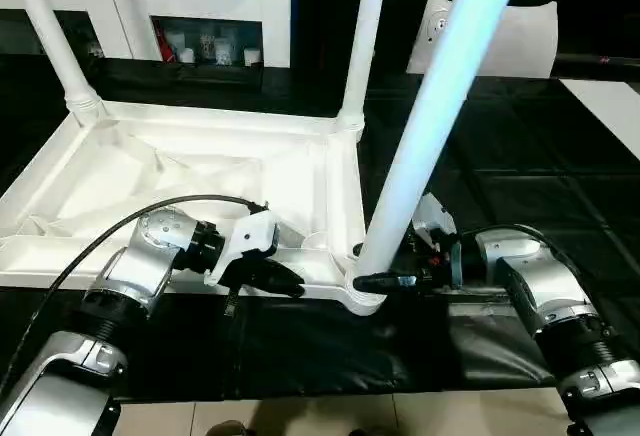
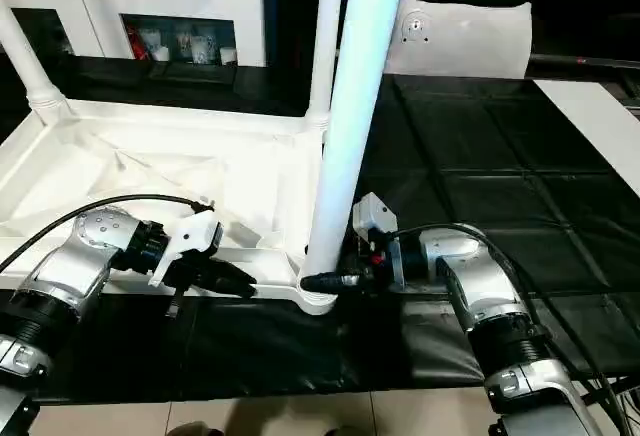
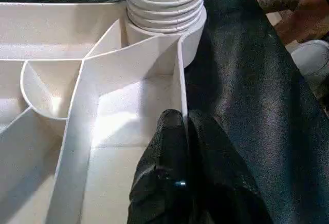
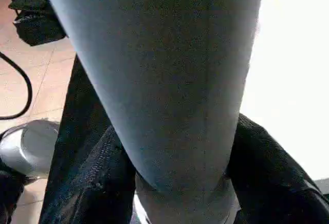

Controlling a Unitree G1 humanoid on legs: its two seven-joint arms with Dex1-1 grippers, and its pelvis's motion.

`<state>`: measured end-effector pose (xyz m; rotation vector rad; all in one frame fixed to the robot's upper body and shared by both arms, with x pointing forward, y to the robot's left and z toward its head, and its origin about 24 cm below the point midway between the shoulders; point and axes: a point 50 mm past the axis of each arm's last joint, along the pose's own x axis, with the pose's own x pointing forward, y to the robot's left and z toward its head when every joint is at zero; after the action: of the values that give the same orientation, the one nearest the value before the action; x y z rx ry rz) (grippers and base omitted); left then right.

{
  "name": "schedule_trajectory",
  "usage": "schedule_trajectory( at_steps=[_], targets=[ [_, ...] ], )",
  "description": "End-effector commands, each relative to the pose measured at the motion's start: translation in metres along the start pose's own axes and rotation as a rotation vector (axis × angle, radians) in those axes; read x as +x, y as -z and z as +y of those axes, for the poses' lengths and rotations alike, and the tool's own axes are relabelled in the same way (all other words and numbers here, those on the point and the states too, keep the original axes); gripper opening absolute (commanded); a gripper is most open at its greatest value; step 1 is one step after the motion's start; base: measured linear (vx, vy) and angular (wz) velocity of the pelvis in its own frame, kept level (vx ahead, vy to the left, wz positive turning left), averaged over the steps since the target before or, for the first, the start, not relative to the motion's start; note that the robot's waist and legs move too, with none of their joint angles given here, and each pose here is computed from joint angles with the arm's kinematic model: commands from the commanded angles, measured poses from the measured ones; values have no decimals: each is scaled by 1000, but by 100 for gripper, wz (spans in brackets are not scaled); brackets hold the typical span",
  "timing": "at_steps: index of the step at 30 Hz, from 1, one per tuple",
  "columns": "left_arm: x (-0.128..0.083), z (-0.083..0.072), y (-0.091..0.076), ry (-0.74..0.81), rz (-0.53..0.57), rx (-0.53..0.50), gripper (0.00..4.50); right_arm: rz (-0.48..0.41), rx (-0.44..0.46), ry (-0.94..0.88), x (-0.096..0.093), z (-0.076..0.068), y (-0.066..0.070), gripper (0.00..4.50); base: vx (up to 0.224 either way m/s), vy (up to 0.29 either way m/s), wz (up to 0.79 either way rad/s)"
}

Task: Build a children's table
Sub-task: Rotate leg to tighten

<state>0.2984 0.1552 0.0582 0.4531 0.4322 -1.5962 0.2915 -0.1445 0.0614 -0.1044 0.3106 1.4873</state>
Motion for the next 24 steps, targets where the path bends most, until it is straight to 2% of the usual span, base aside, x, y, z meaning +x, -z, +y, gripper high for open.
schedule_trajectory(
  at_steps=[1, 5, 8, 11, 12, 13, 14, 16, 20, 24],
  targets=[
    [10, -3, 4, 41, 35, -7, 0, -2, 16, -25, 1, 3, 1, 215, 0, 0, 0],
    [13, 3, 2, -71, 8, -42, 0, -30, 54, 64, 7, 5, 6, 209, 0, 0, 0],
    [19, 12, -3, -207, -42, -116, 0, -55, 82, 285, 17, -5, 13, 208, 0, 0, 0],
    [22, 15, -7, -245, -79, -149, 0, -72, 104, 373, 22, -9, 15, 201, 0, 0, 0],
    [28, 22, -15, -319, -109, -175, 0, -95, 165, 504, 32, -17, 17, 200, 0, 0, 0],
    [30, 23, -17, -338, -115, -185, 0, -104, 180, 527, 35, -18, 17, 199, 0, 0, 0],
    [38, 31, -26, -430, -139, -212, 0, -133, 250, 612, 47, -22, 16, 199, 0, 0, 0],
    [39, 33, -27, -446, -145, -216, 0, -135, 259, 627, 49, -23, 16, 198, 0, 0, 0],
    [55, 52, -53, -682, -224, -275, 0, -139, 364, 840, 82, -31, 9, 198, 0, 0, 0],
    [59, 60, -63, -793, -237, -284, 0, -154, 400, 916, 97, -34, 0, 198, 0, 0, 0]
  ],
)
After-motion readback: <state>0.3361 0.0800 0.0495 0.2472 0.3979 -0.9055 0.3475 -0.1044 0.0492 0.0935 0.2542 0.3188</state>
